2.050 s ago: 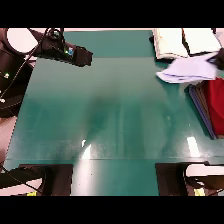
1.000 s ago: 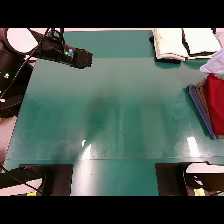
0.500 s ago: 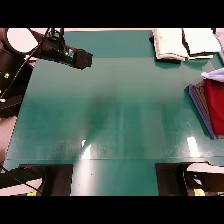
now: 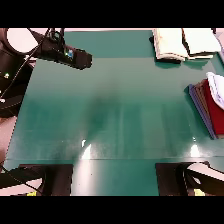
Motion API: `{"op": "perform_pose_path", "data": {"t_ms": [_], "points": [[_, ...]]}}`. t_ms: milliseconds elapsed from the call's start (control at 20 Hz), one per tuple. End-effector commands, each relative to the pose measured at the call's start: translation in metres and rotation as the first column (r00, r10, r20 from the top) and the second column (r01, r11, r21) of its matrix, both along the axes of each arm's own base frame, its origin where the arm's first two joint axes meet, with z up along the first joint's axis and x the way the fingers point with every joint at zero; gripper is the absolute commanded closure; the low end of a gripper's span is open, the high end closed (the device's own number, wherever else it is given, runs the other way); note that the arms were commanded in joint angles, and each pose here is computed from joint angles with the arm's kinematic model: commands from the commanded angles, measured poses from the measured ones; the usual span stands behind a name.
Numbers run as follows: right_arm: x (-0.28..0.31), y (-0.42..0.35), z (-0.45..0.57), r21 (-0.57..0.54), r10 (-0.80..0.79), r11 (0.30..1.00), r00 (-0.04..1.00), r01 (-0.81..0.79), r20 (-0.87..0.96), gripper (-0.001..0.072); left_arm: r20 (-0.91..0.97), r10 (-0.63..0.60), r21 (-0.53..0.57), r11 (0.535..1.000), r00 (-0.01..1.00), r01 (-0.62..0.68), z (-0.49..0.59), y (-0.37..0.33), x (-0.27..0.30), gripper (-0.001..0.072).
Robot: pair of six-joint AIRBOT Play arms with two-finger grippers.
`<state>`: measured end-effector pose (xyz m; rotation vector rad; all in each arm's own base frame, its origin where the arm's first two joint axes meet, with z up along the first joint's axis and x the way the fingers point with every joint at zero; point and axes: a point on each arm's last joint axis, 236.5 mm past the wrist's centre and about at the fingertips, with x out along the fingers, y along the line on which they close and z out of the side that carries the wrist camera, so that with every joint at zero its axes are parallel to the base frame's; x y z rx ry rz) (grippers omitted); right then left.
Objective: Fold the shirts.
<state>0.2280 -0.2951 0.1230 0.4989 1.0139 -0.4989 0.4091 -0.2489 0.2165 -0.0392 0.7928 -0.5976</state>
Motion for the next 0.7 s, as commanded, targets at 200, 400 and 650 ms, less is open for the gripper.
{"op": "perform_pose_path", "data": {"t_ms": [200, 400, 650], "points": [[0.005, 0.003, 0.045, -0.045, -0.069, 0.996, 0.986, 0.077, 0.153, 0.0116, 0.007, -0.009, 0.007, 1.000, 1.000, 0.009, 0.000, 0.000, 0.000, 0.0682], [0.096, 0.079, 0.122, -0.052, 0.177, 0.984, 0.889, -0.172, 0.423, 0.0117, 0.016, -0.005, 0.001, 1.000, 1.000, 0.005, 0.002, -0.001, 0.002, 0.0682], [0.161, 0.256, 0.138, -0.029, 0.540, 0.794, 0.683, -0.607, 0.492, 0.0120, 0.025, -0.001, -0.004, 1.000, 1.000, 0.002, 0.004, -0.001, 0.004, 0.0682]]}}
